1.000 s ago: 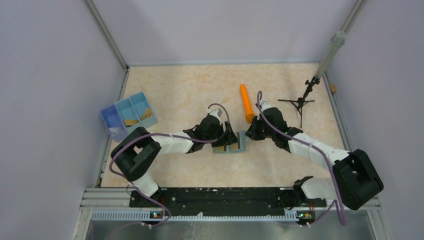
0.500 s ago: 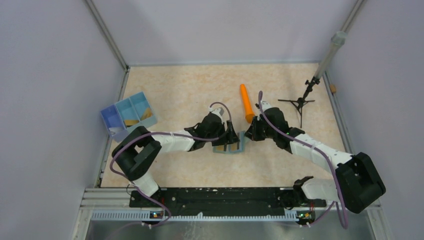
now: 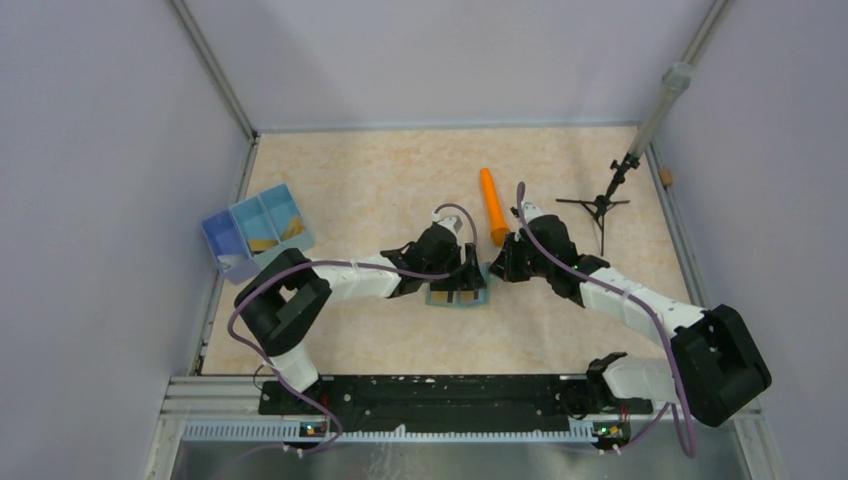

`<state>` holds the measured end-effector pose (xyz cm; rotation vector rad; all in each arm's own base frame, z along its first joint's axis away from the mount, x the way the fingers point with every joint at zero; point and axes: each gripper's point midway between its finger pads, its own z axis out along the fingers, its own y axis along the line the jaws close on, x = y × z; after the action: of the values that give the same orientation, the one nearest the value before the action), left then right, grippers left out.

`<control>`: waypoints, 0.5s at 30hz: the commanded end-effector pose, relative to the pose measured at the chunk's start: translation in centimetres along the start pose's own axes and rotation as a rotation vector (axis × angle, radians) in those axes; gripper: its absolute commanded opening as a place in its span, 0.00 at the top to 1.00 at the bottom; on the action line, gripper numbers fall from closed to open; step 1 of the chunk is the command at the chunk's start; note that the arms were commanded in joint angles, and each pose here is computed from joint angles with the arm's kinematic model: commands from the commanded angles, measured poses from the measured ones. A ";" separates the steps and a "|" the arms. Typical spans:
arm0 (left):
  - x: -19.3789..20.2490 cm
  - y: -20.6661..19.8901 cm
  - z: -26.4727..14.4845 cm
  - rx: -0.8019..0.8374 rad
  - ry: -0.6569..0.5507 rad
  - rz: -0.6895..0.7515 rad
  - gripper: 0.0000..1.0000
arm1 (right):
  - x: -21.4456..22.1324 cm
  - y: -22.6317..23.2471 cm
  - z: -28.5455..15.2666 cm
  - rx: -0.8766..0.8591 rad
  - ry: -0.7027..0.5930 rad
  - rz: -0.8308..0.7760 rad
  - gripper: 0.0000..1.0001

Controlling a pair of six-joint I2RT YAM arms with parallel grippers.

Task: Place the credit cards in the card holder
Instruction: Insert the credit card into the card holder.

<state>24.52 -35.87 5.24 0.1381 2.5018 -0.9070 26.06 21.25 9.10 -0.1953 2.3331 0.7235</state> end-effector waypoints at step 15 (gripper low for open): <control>-1.0 0.4 -0.7 -0.063 -0.050 0.039 0.26 | -2.8 0.3 -0.6 0.018 -0.074 -0.015 1.00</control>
<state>24.67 -35.37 4.86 0.1401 2.5077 -0.8348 26.23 20.81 8.85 -0.1796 2.3393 0.6898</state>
